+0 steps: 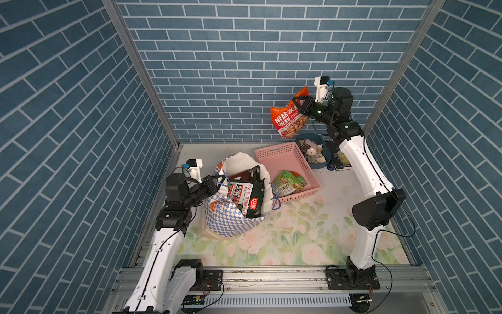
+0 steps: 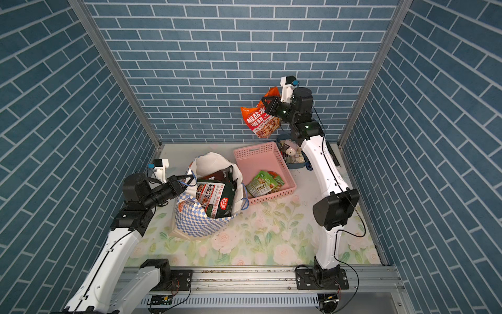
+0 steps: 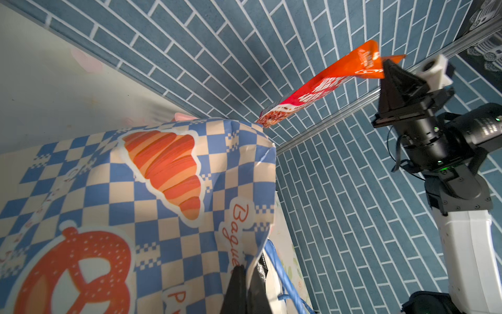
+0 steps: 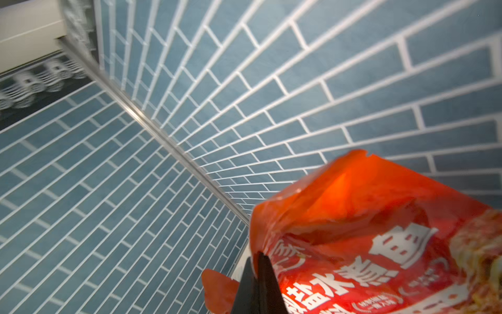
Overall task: Place the condiment packets inside the bag
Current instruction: Pick up the condiment packet from the storage box, then place the condiment packet in the paper bag.
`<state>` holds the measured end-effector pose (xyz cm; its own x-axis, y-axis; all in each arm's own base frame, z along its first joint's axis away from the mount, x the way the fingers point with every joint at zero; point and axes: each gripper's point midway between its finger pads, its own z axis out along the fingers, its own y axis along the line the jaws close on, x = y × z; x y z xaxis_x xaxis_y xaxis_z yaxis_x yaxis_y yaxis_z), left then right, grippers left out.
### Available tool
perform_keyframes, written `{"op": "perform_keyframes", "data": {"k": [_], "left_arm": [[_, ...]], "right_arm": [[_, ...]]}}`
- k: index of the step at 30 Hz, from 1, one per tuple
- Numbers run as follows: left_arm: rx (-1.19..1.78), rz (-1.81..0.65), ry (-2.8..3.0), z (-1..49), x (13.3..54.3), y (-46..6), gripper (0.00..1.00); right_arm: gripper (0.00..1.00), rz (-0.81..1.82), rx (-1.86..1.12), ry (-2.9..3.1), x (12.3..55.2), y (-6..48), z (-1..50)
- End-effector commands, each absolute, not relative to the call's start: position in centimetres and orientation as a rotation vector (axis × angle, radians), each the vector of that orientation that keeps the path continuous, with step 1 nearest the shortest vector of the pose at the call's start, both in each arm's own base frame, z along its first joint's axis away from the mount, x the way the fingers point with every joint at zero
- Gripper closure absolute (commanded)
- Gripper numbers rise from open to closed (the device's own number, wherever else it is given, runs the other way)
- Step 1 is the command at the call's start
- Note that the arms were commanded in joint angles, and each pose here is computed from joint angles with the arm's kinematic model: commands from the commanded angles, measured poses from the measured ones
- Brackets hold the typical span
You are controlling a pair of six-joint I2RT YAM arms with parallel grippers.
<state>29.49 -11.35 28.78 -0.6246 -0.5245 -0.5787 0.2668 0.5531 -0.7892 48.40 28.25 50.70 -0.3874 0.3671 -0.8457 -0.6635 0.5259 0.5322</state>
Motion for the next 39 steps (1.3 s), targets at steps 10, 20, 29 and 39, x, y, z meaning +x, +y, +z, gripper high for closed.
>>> {"op": "perform_keyframes", "data": {"k": [10,20,29,39], "left_arm": [[-0.165,-1.224,1.911,29.6,28.7,-12.3,1.00],[-0.174,-1.221,1.922,29.2,28.7,-12.2,1.00],[-0.173,-1.219,1.921,29.3,28.7,-12.2,1.00],[-0.166,-1.223,1.933,29.2,28.5,-12.3,1.00]], "right_arm": [[1.00,1.385,-0.885,1.189,29.6,35.0,60.6],[1.00,1.460,-0.994,1.106,23.5,35.2,60.6],[1.00,1.595,-1.129,1.140,20.0,38.7,56.8],[1.00,1.684,-1.253,1.246,19.1,39.9,50.4]]}}
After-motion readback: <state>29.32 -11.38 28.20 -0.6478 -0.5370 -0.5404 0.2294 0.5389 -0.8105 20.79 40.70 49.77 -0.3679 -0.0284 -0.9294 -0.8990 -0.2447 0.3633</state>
